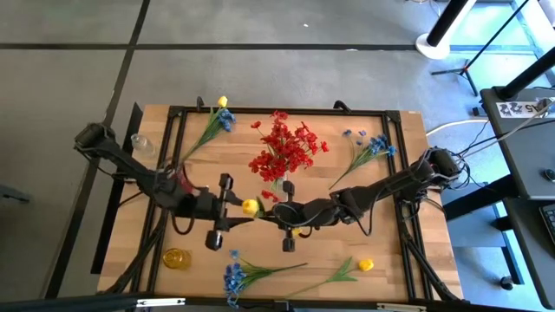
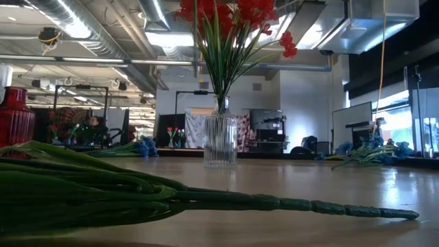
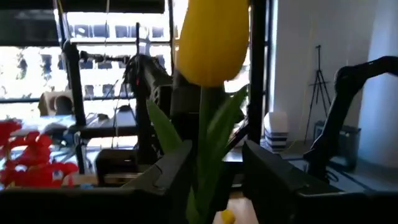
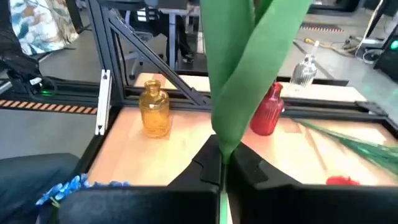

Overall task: Sort flowers into vase by color
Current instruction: Put the top right yellow flower into the red vase

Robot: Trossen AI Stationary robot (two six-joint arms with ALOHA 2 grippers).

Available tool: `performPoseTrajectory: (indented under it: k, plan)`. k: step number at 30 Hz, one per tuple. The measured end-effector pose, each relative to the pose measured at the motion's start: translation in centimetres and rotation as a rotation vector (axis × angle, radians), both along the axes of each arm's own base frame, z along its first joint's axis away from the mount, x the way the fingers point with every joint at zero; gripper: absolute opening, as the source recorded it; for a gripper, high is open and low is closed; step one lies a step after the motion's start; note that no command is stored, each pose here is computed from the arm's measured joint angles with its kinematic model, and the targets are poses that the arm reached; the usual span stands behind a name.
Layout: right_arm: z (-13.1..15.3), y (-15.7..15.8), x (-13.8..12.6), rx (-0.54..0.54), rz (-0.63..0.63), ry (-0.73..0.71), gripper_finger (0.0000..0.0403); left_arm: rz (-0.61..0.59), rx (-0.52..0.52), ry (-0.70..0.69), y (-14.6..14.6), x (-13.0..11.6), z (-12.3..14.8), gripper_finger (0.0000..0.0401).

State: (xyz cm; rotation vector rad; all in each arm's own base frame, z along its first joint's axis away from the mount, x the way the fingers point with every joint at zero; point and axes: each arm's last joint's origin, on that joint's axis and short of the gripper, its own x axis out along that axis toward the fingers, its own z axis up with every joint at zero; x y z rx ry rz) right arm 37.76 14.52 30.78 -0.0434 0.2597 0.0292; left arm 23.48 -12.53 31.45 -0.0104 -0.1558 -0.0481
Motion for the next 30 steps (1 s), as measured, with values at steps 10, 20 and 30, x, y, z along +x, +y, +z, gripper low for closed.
performPoseTrajectory:
  k: [10,20,30]
  plan:
    - [-0.8,-0.3,0.0,0.016,-0.011,0.064,0.0006,0.004,-0.039,0.099,1.1,2.8,-2.7,0.0155]
    - [-1.0,-0.3,-0.1,0.003,-0.020,0.085,0.0040,0.033,-0.031,0.123,0.7,2.6,-3.0,0.0048]
    - [0.8,0.6,-1.4,0.006,0.028,0.043,0.0222,0.039,0.056,0.340,0.4,-1.0,-0.3,0.0006]
